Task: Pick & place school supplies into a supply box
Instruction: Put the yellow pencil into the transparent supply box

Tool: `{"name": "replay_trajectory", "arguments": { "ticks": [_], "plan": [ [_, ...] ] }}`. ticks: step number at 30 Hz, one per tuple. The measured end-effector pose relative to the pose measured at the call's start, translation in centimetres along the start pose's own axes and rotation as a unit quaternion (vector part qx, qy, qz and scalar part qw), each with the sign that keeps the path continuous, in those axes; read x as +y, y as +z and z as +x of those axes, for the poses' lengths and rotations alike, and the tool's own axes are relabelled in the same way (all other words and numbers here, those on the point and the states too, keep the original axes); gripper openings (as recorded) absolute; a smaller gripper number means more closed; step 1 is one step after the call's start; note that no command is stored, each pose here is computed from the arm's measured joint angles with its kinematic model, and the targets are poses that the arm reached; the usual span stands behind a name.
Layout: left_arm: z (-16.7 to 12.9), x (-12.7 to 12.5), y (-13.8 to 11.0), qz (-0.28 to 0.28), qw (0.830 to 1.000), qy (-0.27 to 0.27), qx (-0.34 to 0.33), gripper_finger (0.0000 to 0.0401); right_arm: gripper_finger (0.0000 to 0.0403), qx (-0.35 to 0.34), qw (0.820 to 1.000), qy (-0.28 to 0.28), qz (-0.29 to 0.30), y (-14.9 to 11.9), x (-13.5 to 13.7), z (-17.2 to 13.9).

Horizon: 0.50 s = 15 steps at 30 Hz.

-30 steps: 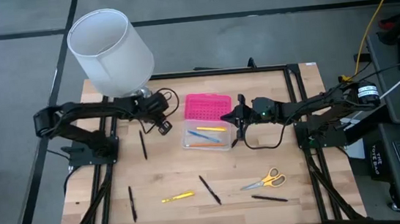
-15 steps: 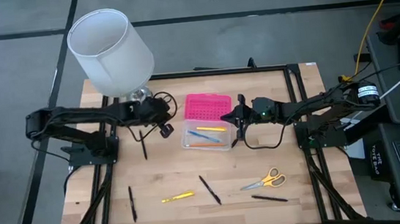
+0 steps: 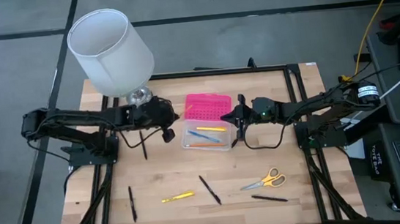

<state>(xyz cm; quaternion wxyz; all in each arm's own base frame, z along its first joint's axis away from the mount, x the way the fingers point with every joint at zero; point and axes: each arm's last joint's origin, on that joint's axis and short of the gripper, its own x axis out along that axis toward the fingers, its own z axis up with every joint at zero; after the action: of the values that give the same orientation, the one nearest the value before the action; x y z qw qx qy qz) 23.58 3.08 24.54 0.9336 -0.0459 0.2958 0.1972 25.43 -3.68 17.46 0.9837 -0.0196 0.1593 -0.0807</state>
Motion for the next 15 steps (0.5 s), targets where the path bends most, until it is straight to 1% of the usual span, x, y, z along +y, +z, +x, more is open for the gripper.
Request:
{"name": "replay_trajectory", "arguments": {
  "ticks": [3, 8, 12, 15],
  "plan": [
    [-0.1, -0.3, 0.4, 0.014, 0.999, -0.018, -0.023, 0.0012, 0.0028, 0.000, 1.000, 0.000, 0.006, 0.0, 0.0, 0.0],
    [-0.2, -0.9, 1.4, 0.045, 0.993, -0.079, -0.069, 0.0013, 0.0028, 0.000, 1.000, 0.006, 0.013, 0.0, 0.2, 0.0],
    [-0.4, -1.1, 2.1, 0.059, 0.987, -0.102, -0.108, 0.0013, 0.0028, -0.007, 1.000, 0.017, 0.009, 0.2, 0.7, 0.0],
    [-0.4, -1.2, 2.3, 0.068, 0.984, -0.114, -0.120, 0.0013, 0.0028, -0.012, 1.000, 0.025, 0.006, 0.3, 1.2, -0.1]
  ]
}}
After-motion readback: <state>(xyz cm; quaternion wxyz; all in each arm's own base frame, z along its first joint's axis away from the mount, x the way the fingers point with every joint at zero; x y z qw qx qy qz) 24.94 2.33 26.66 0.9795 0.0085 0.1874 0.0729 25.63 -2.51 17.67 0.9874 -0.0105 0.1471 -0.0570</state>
